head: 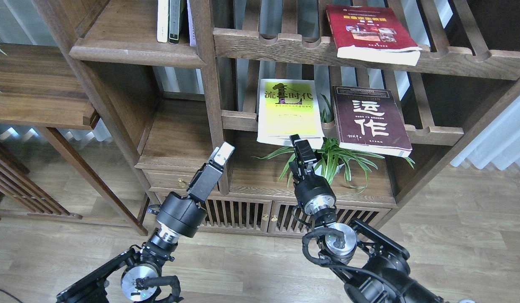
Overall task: Organize books on shelf
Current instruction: 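Raise both grippers toward the yellow-green book on the middle shelf, then push the right gripper against the yellow-green book, tipping it outward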
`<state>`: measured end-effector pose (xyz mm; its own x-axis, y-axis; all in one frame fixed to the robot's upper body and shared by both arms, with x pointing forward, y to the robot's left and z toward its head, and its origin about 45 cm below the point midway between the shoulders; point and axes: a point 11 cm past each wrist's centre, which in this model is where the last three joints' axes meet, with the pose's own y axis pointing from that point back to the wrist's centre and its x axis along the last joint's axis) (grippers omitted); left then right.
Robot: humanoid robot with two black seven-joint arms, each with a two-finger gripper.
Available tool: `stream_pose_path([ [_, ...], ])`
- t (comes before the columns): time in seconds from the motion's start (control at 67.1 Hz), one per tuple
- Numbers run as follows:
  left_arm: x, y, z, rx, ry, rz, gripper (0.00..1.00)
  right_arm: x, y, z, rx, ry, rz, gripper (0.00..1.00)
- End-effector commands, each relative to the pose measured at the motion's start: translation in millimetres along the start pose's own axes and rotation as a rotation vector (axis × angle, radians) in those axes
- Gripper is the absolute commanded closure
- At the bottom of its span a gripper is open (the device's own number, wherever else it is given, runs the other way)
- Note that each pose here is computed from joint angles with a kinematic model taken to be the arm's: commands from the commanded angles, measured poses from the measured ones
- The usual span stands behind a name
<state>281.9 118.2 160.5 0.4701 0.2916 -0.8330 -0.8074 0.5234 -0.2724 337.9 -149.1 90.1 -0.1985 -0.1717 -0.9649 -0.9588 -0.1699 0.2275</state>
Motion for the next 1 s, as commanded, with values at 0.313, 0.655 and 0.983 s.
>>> stream_pose_path([
  [0.313,8.0,2.6,8.5,-0.031,-0.007,0.027,0.0,-0.9,-24.1,-18.2,0.048,0.043,0.126,0.01],
  [0.655,8.0,3.5,6.7,-0.029,-0.003,0.03,0.0,-21.2,-43.2,-28.4,0.072,0.029,0.112,0.01],
  [0.983,11.1,8.5,6.7,-0.036,0.002,0.046,0.0,-23.0,-44.0,-26.3,0.059,0.032,0.113,0.04],
])
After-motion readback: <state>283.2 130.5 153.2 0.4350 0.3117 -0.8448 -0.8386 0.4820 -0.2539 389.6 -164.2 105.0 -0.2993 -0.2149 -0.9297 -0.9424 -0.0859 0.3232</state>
